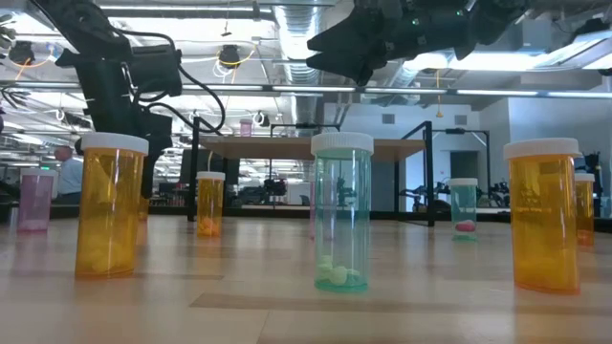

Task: Pick and place medicine bottles onto shelf by color
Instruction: Put the large orange pill bottle on the shelf

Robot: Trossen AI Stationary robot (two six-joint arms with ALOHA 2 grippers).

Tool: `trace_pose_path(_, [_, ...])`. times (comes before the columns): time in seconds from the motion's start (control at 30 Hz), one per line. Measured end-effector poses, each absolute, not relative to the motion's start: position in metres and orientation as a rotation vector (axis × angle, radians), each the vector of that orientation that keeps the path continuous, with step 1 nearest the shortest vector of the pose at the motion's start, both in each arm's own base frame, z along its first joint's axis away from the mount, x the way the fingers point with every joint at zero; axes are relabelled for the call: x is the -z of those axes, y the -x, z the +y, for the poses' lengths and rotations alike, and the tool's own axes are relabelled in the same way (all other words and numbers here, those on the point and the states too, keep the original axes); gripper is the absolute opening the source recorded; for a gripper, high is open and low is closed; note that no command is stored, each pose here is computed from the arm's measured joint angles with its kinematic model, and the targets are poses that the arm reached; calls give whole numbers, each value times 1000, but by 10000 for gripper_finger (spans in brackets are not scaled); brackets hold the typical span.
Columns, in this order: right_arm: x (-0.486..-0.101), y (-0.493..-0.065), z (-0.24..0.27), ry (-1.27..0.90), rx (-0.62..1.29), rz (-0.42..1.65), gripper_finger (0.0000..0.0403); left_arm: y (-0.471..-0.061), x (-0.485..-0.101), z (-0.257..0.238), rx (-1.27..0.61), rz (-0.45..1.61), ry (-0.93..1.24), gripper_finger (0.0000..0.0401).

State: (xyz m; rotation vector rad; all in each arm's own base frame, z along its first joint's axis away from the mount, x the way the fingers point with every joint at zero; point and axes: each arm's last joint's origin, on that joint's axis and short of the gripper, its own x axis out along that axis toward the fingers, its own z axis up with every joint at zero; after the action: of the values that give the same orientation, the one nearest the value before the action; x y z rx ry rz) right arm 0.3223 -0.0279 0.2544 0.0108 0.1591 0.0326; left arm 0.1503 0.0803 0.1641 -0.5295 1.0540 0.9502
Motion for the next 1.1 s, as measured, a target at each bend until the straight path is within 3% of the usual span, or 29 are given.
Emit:
trace_pose_path(0.33, [-254, -322, -28, -11, -33, 159, 249, -150, -165, 80, -933, 1050, 542, 175])
trace_pose_path(0.63, [-254, -322, -28, -11, -33, 160, 249, -143, -182, 76, -925, 1019, 540, 194])
trace_pose_path(1.1, [-254, -322, -29, -11, -29, 159, 249, -129, -282, 70, -879, 860, 480, 187])
